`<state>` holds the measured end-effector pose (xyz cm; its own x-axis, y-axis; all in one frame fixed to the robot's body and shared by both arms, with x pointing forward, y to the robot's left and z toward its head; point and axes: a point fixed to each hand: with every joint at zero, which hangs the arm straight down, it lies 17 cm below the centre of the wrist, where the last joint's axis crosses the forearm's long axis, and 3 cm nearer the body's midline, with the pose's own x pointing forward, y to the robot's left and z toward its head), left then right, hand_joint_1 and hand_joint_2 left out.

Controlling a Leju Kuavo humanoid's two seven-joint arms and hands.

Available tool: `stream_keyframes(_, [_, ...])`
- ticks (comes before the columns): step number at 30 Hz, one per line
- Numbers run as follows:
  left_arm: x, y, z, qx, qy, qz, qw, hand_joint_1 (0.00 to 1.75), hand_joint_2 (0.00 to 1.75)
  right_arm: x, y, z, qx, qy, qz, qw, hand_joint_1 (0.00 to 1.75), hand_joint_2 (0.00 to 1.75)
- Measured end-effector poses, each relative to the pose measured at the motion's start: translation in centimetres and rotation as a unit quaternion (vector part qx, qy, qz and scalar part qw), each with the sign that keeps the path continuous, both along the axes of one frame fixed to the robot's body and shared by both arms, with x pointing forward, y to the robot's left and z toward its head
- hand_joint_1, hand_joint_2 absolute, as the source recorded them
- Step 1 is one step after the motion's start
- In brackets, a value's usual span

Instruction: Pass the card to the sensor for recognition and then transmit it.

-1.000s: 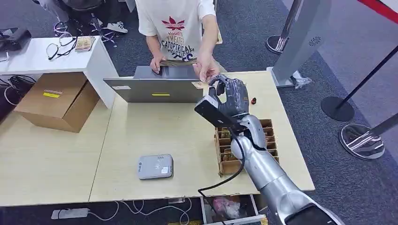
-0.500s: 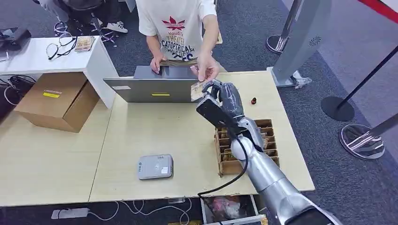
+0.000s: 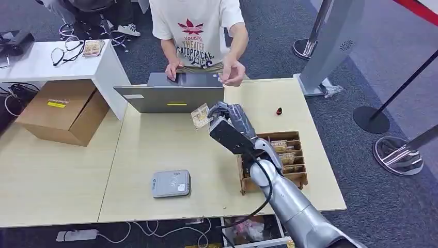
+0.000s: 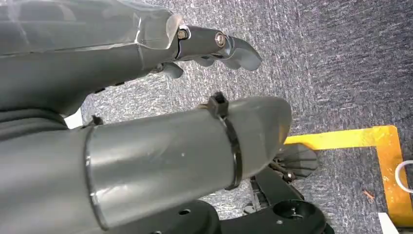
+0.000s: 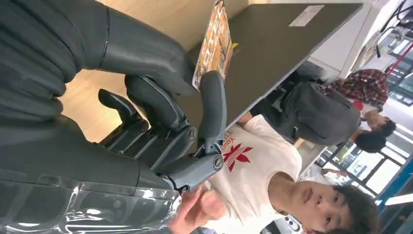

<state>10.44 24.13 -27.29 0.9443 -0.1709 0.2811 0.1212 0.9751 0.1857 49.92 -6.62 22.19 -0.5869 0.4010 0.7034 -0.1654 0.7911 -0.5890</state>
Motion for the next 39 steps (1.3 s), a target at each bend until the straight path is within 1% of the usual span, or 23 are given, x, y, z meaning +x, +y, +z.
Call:
stream_keyframes(6, [0.0, 0.0, 0.0, 0.0, 0.0, 0.001, 1.0, 0.0, 0.0, -0.5, 0.9, -0.5, 0.011, 0.024, 0.025, 0.999, 1.75, 1.75])
stream_keyframes(8, [-0.1, 0.1, 0.0, -0.001, 0.002, 0.0, 1.0, 0.0, 0.0, -0.8, 1.5, -0.9, 0.016, 0.038, 0.04, 0.998, 1.75, 1.75])
stream_keyframes(12, [-0.1, 0.1, 0.0, -0.002, 0.002, -0.002, 1.0, 0.0, 0.0, -1.1, 2.0, -2.0, 0.015, 0.056, 0.052, 0.997, 1.75, 1.75])
stream_keyframes(15, [-0.1, 0.1, 0.0, -0.003, 0.002, -0.003, 1.0, 0.0, 0.0, -1.3, 2.3, -3.4, 0.013, 0.072, 0.057, 0.996, 1.75, 1.75])
stream_keyframes(21, [-0.1, 0.1, 0.0, -0.002, 0.002, -0.003, 1.0, 0.0, 0.0, -1.3, 2.3, -3.4, 0.012, 0.073, 0.057, 0.996, 1.75, 1.75])
stream_keyframes(24, [-0.1, 0.1, -0.1, -0.002, 0.003, -0.007, 1.0, 0.0, 0.0, -1.6, 2.4, -5.5, 0.006, 0.096, 0.057, 0.994, 1.75, 1.75])
stream_keyframes(26, [-0.2, 0.1, -0.1, -0.001, 0.007, -0.007, 1.0, 0.0, 0.0, -2.6, 2.7, -9.5, -0.014, 0.135, 0.06, 0.989, 1.75, 1.75])
stream_keyframes(27, [-0.2, 0.1, -0.1, -0.001, 0.008, -0.007, 1.0, 0.0, 0.0, -2.8, 2.8, -10.2, -0.018, 0.141, 0.062, 0.988, 1.75, 1.75])
stream_keyframes(34, [-0.2, 0.1, -0.1, -0.002, 0.009, -0.007, 1.0, 0.0, 0.0, -4.1, 4.0, -13.6, -0.034, 0.18, 0.072, 0.98, 1.75, 1.75])
stream_keyframes(39, [-0.2, 0.1, -0.1, -0.002, 0.009, -0.007, 1.0, 0.0, 0.0, -5.3, 5.1, -15.2, -0.039, 0.2, 0.083, 0.976, 1.75, 1.75])
